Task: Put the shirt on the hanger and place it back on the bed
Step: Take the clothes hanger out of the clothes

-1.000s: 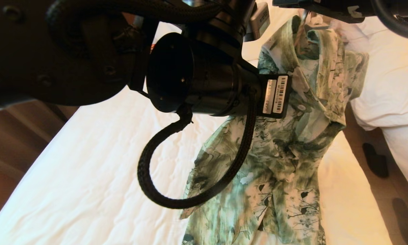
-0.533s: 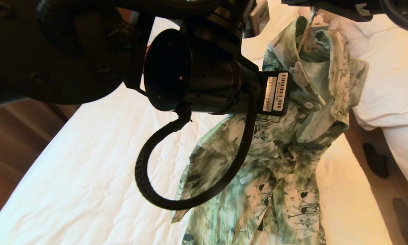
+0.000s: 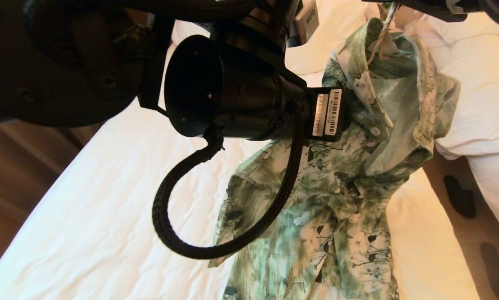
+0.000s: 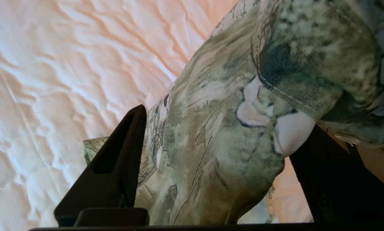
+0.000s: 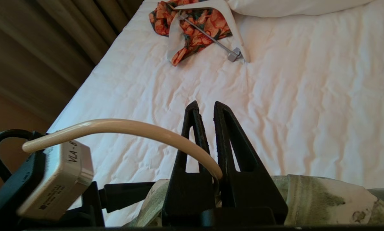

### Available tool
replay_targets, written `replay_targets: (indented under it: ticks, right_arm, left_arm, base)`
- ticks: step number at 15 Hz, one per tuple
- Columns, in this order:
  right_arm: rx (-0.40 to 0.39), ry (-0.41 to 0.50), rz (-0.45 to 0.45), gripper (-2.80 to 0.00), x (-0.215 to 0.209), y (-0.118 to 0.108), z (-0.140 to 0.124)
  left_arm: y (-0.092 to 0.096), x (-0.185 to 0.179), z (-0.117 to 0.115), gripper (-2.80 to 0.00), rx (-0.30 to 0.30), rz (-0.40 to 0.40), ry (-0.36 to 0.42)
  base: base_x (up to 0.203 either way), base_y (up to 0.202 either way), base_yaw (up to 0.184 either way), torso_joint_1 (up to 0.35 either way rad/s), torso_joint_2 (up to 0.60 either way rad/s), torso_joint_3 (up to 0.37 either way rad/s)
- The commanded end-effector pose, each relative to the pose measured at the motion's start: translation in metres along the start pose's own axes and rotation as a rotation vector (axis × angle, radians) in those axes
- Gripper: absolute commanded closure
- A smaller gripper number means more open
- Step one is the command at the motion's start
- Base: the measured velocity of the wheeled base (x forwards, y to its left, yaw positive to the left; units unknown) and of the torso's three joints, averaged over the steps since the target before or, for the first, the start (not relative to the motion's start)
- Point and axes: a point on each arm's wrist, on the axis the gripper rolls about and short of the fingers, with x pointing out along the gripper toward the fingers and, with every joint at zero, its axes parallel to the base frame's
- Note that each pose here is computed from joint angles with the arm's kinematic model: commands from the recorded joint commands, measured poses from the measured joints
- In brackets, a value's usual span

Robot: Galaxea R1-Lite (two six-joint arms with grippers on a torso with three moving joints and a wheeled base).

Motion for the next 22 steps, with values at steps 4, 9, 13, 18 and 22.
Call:
replay_targets:
  ticks: [4,9,13,18,22]
  right_arm:
    - [0.002,-0.018,-0.028,0.0,-0.006,-0.008,0.006]
    - [-0.023,-0.032,-0.045,0.0,-0.01,-0.012,0.009]
    - [-0.035,-0.043,-0.093,0.0,-0.008,-0.024,0.012]
    - [-0.043,-0.041,-0.132,0.0,-0.005,-0.033,0.012]
    - [-0.044,-0.047,-0.144,0.0,-0.006,-0.037,0.013]
  left_arm:
    - [0.007,-0.022,0.011,-2.8,-0.016,-0.001,-0.045]
    - [0.008,-0.015,-0.01,-2.8,0.011,0.009,0.035]
    - [0.016,-0.039,-0.002,-2.8,-0.003,0.006,-0.008]
    - [0.04,-0.069,-0.028,-2.8,-0.005,0.052,0.043]
    - [0.075,-0.113,-0.043,0.0,-0.095,0.103,-0.055]
  base:
    - [0.0,0.0,0.0,0.0,0.0,0.0]
    - [0.0,0.0,0.0,0.0,0.0,0.0]
    - [0.0,0.0,0.0,0.0,0.0,0.0]
    - [0.0,0.0,0.0,0.0,0.0,0.0]
    - [0.0,0.0,0.0,0.0,0.0,0.0]
